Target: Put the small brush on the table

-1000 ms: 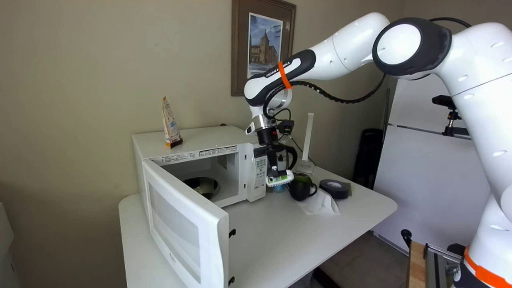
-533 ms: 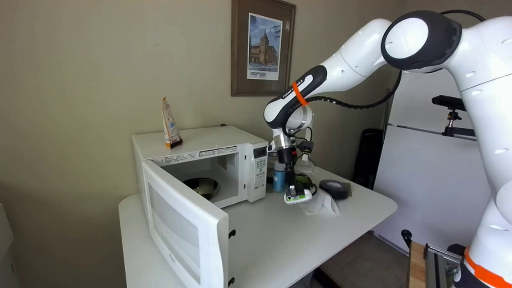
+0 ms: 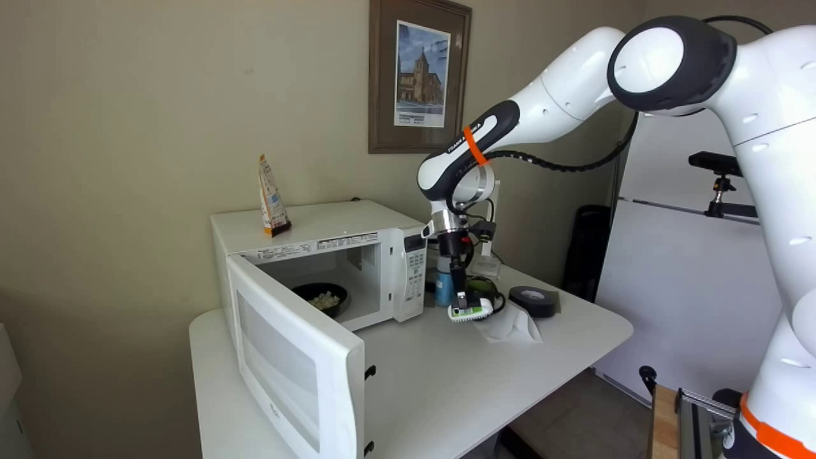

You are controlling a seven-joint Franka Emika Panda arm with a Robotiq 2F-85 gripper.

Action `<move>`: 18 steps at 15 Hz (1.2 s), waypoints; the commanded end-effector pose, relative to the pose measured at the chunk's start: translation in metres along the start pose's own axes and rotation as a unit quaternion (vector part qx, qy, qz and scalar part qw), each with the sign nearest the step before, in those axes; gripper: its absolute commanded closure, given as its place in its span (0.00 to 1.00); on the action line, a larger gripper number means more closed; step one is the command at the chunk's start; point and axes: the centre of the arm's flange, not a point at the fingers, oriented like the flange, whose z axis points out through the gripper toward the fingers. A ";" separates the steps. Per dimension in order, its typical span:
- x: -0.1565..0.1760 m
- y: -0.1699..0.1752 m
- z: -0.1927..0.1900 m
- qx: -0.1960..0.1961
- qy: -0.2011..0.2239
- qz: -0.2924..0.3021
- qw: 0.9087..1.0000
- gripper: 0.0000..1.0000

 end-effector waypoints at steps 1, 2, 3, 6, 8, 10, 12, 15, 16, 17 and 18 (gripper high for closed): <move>0.009 0.015 0.012 0.069 -0.016 -0.010 0.997 0.95; 0.009 0.023 0.022 0.101 -0.020 -0.013 0.995 0.95; 0.009 0.030 0.031 0.125 -0.024 -0.013 0.992 0.95; -0.001 0.060 0.064 0.183 -0.017 -0.003 0.983 0.95; -0.008 0.081 0.088 0.209 -0.007 0.000 0.978 0.95; -0.016 0.102 0.109 0.223 0.012 0.009 0.975 0.95; -0.024 0.118 0.116 0.239 0.047 0.014 0.970 0.95; -0.027 0.133 0.116 0.250 0.086 0.011 0.964 0.95; -0.028 0.138 0.116 0.246 0.093 0.014 0.965 0.95; -0.029 0.143 0.116 0.245 0.098 0.016 0.964 0.95; -0.032 0.147 0.115 0.242 0.106 0.022 0.964 0.95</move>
